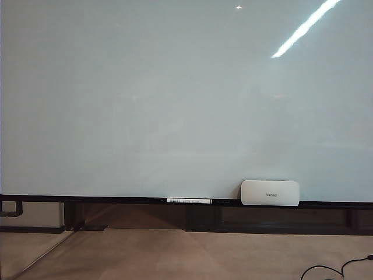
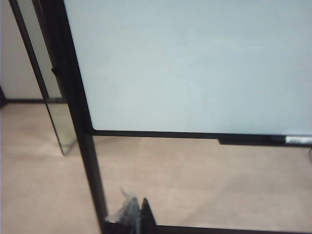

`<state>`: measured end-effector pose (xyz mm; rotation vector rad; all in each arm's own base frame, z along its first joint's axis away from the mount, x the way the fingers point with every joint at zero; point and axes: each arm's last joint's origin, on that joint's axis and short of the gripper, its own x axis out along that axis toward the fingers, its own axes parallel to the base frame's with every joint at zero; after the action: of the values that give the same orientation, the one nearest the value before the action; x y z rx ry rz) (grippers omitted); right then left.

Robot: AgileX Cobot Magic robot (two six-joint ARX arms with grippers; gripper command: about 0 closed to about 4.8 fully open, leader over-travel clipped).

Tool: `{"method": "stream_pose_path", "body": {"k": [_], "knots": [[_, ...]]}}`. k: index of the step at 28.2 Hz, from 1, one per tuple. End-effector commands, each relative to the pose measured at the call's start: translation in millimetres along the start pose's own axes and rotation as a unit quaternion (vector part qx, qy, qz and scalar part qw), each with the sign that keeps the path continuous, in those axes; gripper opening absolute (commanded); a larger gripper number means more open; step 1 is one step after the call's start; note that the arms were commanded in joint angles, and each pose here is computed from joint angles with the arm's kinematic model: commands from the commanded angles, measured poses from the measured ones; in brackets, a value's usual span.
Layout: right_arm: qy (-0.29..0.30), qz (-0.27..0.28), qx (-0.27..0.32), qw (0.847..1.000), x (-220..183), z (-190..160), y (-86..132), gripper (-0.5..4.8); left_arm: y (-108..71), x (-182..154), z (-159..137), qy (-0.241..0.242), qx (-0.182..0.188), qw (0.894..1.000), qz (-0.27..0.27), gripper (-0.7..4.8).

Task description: Reach to the right to find the marker pen, pick it up, and write the number 18 on the whiteboard.

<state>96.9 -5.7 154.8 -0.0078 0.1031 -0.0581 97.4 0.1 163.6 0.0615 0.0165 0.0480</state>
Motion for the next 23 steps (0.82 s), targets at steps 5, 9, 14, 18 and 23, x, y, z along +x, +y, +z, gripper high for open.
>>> {"method": "stream_pose_path", "body": {"k": [5, 9, 14, 18, 23], "knots": [[-0.006, -0.002, 0.125, 0.992, -0.3, 2.2, -0.2, 0.55, -4.4, -0.5, 1.2, 0.002, -0.107, 0.991, -0.076, -0.04], [-0.023, 0.0, 0.125, 0.992, -0.4, 5.5, -0.2, 0.55, -9.4, -1.7, 1.8, 0.005, -0.106, 0.981, -0.165, -0.05], [-0.034, -0.004, 0.125, 0.992, -0.5, 7.5, -0.6, 0.55, -15.5, -4.6, 2.8, 0.0, -0.079, 0.957, -0.28, -0.05], [-0.065, -0.012, 0.126, 0.99, -1.9, 15.2, -1.3, 0.64, -16.3, -5.1, 2.4, 0.002, -0.076, 0.953, -0.292, -0.05], [-0.09, -0.001, 0.12, 0.989, -6.8, 30.8, -0.8, 0.62, -22.6, -7.2, 7.7, -0.022, -0.071, 0.939, -0.336, -0.05]]}}
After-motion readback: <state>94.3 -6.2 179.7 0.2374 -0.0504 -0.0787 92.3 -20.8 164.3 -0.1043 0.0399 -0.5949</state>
